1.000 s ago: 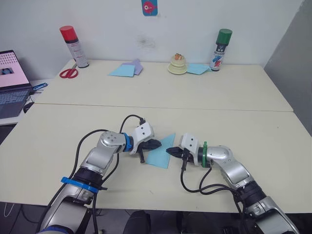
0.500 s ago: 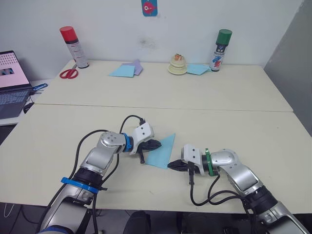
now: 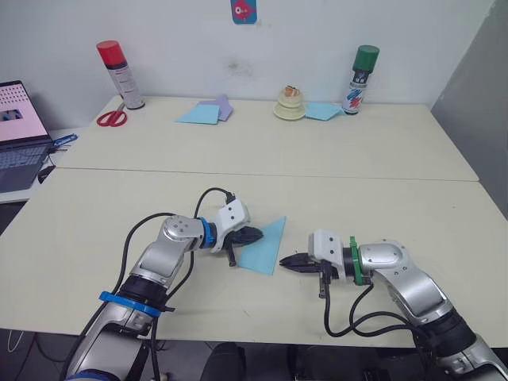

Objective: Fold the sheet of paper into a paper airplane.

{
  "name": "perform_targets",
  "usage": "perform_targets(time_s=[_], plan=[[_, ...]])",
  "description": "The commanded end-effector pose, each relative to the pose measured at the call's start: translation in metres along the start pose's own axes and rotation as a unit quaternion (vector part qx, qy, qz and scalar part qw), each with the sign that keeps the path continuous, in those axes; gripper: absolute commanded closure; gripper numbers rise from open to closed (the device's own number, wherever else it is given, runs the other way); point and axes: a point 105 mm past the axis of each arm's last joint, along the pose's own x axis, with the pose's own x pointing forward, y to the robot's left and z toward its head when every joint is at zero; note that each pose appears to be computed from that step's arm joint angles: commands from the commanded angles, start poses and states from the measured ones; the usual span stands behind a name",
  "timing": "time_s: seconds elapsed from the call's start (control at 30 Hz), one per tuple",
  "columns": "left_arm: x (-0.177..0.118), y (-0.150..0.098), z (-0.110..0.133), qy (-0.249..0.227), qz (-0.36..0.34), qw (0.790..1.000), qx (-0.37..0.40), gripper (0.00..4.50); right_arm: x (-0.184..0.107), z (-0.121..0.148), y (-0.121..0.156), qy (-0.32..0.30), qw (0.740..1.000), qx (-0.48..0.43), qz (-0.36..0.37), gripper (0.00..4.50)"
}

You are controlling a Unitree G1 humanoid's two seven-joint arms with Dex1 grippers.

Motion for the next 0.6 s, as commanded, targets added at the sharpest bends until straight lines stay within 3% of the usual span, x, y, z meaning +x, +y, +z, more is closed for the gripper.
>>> perform_targets(time_s=[0.03,0.27,0.4,0.6], plan=[[-0.017,0.01,0.046,-0.073,0.007,0.996,0.042,4.49,-0.005,0.025,-0.01,-0.035,0.999,-0.022,-0.03,4.5],[-0.048,0.016,0.083,-0.109,0.018,0.989,0.094,4.49,-0.01,0.038,-0.016,-0.042,0.997,-0.032,-0.053,4.5],[-0.063,0.02,0.085,-0.088,0.025,0.985,0.143,4.49,-0.012,0.042,-0.017,-0.039,0.997,-0.038,-0.057,4.5],[-0.082,0.017,0.059,-0.007,-0.032,0.971,0.237,2.84,-0.017,0.041,-0.021,-0.027,0.997,-0.041,-0.066,4.5]])
